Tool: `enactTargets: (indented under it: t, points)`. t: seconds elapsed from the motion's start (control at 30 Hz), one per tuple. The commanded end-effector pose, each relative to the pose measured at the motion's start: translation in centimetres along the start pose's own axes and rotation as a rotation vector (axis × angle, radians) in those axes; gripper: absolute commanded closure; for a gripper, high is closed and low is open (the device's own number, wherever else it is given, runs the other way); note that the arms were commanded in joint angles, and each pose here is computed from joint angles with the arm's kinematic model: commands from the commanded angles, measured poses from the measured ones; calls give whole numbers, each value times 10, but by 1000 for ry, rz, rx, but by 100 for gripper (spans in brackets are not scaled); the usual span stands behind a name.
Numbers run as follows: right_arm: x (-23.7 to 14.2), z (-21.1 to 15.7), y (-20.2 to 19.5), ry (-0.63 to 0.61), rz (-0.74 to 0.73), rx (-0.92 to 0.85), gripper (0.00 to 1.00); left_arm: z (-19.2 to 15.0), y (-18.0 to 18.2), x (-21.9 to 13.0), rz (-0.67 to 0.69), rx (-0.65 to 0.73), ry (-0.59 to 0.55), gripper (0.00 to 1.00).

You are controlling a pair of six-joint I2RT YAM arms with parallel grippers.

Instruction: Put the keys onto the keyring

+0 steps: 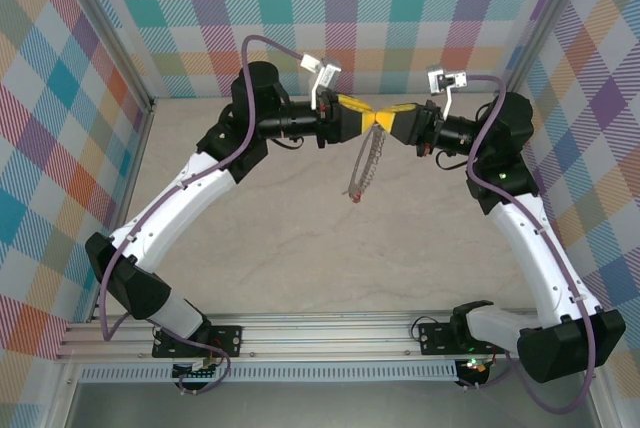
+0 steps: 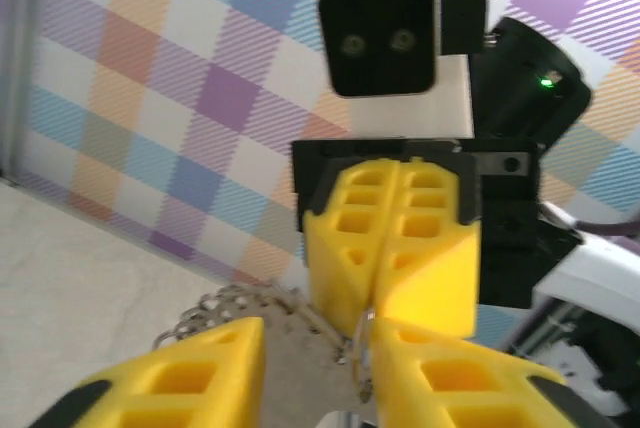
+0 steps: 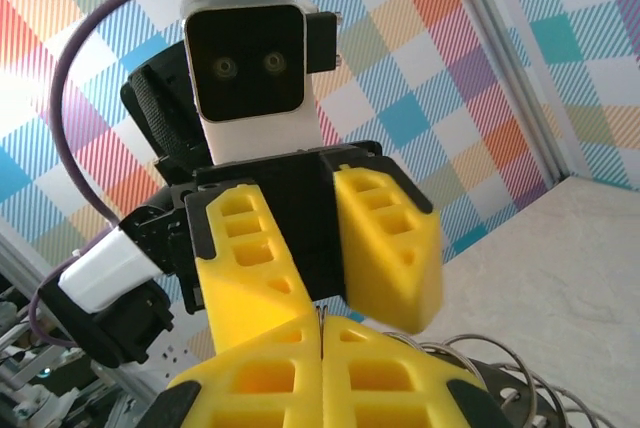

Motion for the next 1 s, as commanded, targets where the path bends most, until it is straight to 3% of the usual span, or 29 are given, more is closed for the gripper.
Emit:
enactTargets:
  t: [0.0,0.13,0.33,0.6,0.97]
  points:
    - [0,6,8,-77,14,-57,100,22,-8,-23,121,10,-137,47]
    - [-3,8,13,-163,64,-107,100,21,-7,-32,159,-37,-240,47]
    - [-4,18,20,-258,126,-135,100,20,-2,-22,65,-104,-294,64]
    - [-4,24,15,-383,167,-88,100,18,4,-10,-26,-157,-361,63]
    - [1,27,8,-406,190,-50,100,21,1,1,-84,-153,-379,64]
Point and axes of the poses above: each hand's point on the last joint's axis, 136 mm out from that joint toward the fingers, its own x axis out along the fingers, its own y axis along the line the jaws close on, z = x × y, the point moved 10 cm from there along -x, back along the fingers, and after that the axes turned 13 degrees about x, right-handed, at the moved point
